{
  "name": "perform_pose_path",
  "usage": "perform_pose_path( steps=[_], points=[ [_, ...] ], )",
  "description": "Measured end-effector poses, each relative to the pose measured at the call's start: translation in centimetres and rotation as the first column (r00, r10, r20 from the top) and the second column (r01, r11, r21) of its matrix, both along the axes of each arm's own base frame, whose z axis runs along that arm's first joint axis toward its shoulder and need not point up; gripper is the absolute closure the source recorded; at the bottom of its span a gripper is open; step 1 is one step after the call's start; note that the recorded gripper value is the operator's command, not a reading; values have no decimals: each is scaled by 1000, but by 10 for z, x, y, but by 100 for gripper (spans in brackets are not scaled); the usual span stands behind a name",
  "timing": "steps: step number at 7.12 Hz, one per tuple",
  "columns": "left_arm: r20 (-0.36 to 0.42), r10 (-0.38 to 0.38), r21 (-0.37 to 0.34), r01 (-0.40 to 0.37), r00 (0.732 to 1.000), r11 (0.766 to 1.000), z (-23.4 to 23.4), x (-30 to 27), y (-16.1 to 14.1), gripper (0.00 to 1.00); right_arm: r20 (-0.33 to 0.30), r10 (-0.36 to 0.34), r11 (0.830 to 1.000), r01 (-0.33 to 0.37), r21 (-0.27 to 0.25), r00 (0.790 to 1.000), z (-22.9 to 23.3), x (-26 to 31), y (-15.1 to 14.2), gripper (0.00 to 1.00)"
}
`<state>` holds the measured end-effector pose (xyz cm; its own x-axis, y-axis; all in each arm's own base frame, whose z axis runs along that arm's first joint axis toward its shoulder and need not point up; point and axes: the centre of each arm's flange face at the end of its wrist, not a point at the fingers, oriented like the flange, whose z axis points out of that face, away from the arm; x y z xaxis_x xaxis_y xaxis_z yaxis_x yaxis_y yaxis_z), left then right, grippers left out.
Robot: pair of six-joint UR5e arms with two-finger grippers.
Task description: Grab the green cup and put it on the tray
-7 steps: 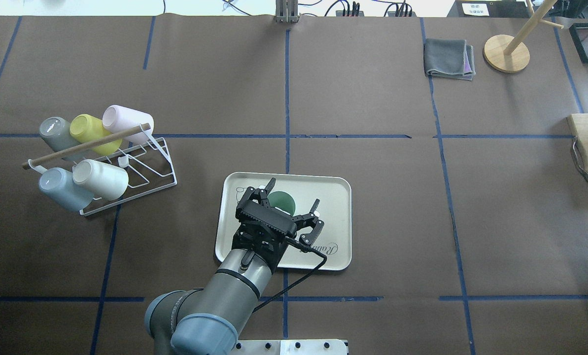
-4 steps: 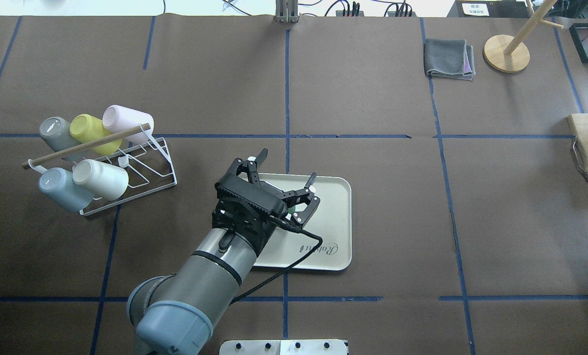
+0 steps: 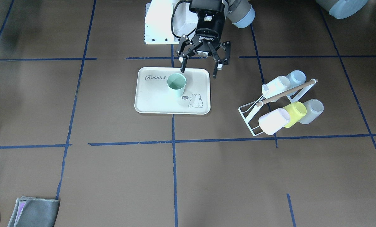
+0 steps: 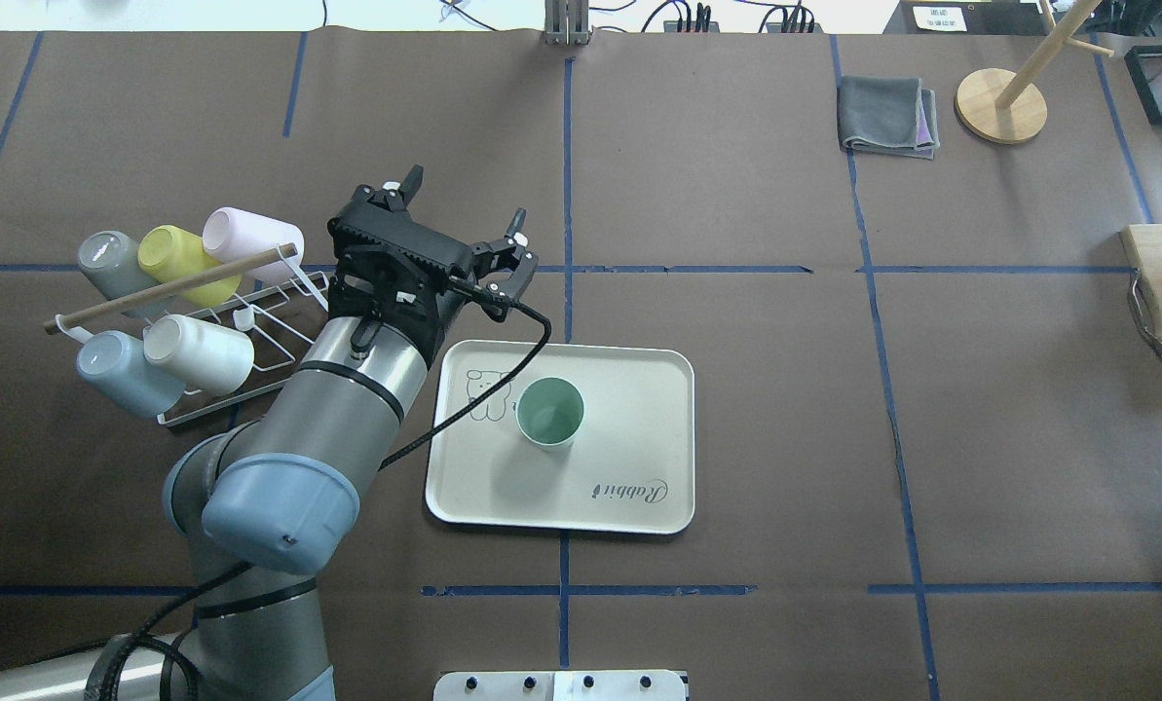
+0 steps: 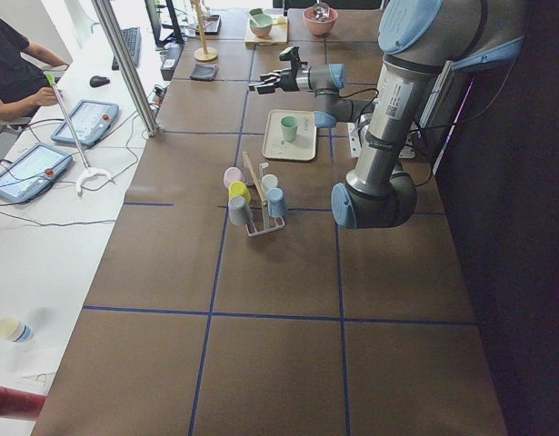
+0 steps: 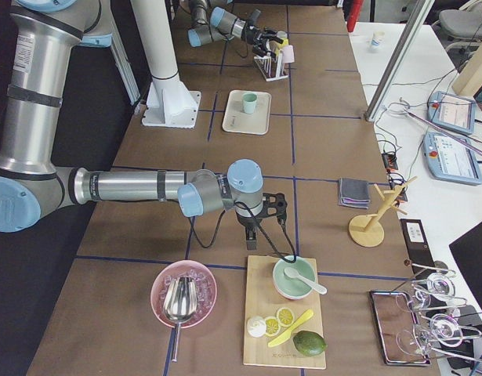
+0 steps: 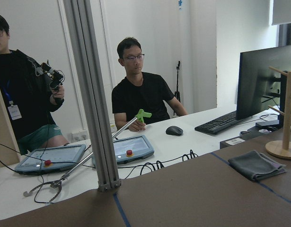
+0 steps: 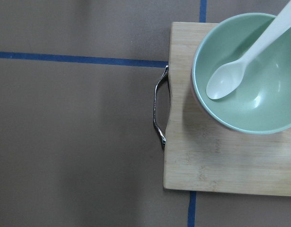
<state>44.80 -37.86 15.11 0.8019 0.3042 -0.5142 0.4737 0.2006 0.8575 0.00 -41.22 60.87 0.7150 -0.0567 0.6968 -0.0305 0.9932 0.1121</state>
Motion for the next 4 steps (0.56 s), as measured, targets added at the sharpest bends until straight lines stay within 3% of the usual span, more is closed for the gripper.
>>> perform_pose_path(
  steps=[2,4],
  points=[
    [99,-29,-41,33,995,999,5,-21,-33,1,0,7,1000,-7,1,1000,0,3,0,0],
    [167,8,-94,8,986,995,17,-41,-62,1,0,8,1000,-8,3,1000,-1,3,-1,0]
  ],
)
